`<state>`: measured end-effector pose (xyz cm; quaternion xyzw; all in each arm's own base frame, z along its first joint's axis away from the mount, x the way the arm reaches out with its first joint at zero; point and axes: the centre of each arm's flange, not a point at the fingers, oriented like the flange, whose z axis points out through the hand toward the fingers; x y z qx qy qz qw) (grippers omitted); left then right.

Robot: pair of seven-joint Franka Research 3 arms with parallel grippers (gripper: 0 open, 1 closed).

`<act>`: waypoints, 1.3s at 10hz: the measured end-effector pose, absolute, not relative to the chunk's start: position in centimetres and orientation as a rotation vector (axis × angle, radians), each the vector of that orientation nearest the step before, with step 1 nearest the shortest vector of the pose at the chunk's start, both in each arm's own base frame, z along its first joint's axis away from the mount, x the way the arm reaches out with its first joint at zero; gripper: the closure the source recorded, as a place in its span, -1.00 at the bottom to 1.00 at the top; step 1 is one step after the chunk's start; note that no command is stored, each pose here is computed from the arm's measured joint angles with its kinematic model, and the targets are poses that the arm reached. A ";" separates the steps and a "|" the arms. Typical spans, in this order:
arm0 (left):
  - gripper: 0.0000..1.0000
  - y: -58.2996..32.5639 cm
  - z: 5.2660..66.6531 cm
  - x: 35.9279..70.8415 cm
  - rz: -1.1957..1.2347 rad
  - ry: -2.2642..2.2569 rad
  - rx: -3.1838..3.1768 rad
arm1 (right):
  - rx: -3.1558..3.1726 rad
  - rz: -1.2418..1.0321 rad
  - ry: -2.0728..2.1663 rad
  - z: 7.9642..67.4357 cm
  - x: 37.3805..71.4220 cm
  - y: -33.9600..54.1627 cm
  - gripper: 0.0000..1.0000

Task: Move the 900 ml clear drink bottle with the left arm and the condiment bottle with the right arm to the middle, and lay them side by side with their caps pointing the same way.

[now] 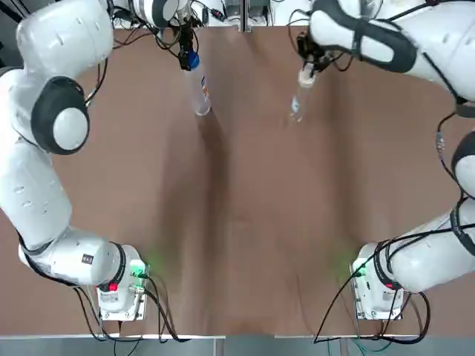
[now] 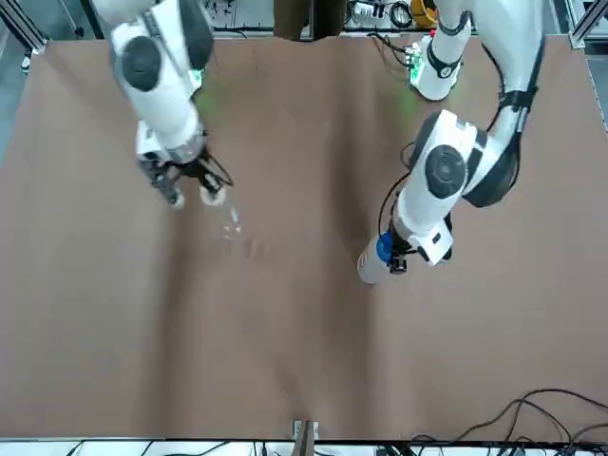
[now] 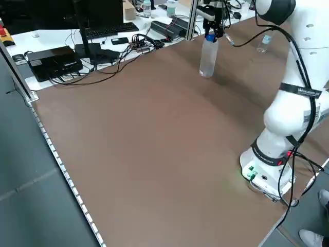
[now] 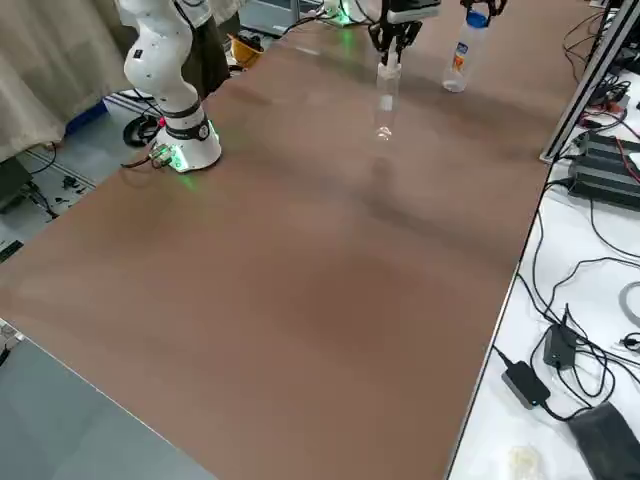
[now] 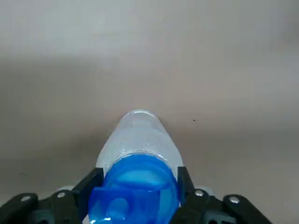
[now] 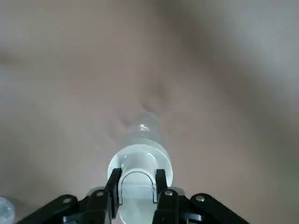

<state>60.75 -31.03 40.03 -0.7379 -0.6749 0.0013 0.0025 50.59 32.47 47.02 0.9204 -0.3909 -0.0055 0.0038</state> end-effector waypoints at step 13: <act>-1.00 -28.7 40.6 63.4 -0.007 -2.160 -2.264 | 2.724 -0.047 -1.689 42.9 56.7 49.2 0.33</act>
